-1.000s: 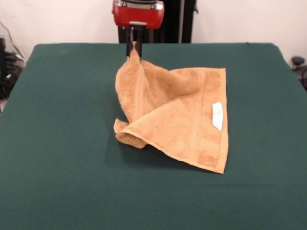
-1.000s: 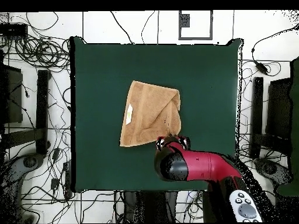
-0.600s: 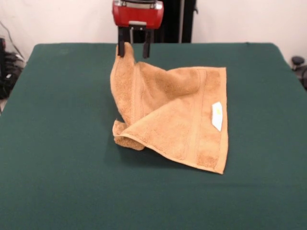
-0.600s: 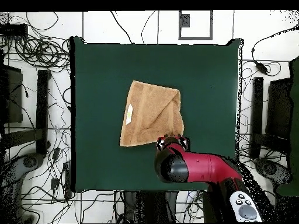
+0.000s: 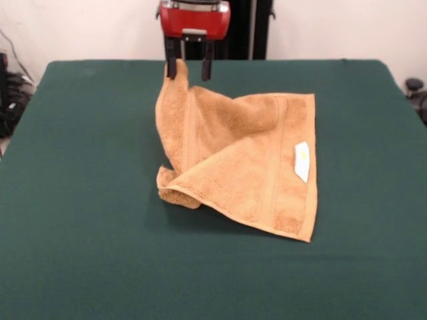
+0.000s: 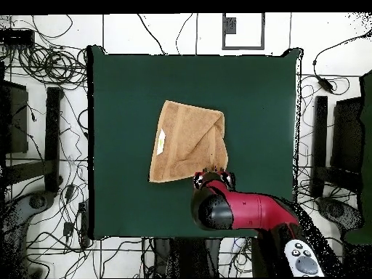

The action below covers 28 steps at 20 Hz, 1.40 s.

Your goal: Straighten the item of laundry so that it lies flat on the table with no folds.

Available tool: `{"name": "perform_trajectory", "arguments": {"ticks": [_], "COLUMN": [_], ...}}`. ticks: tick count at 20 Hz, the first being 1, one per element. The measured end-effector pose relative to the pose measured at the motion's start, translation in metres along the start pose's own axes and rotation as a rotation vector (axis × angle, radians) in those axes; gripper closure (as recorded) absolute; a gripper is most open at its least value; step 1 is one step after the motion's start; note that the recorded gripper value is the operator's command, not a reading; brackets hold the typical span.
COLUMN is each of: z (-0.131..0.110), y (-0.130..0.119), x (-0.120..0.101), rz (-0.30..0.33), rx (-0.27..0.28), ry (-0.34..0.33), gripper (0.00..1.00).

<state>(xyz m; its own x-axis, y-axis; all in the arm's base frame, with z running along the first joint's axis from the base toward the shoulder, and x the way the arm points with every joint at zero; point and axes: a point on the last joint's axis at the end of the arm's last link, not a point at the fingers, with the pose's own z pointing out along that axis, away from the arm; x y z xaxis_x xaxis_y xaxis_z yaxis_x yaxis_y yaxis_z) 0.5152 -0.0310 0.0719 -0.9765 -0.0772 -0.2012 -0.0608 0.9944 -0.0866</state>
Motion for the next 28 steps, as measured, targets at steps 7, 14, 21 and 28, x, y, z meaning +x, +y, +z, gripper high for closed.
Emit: {"name": "perform_trajectory", "arguments": {"ticks": [7, 14, 21, 28], "z": [-0.002, -0.02, -0.053, -0.076], "y": [0.001, -0.005, -0.012, -0.008], "x": [-0.002, -0.015, -0.026, -0.036], "rz": [-0.003, 0.008, 0.052, 0.057], "rx": [0.002, 0.022, 0.043, 0.054], "ry": [-0.005, -0.023, 0.025, 0.093], "gripper": [0.0, 0.0, 0.0, 0.0]}}
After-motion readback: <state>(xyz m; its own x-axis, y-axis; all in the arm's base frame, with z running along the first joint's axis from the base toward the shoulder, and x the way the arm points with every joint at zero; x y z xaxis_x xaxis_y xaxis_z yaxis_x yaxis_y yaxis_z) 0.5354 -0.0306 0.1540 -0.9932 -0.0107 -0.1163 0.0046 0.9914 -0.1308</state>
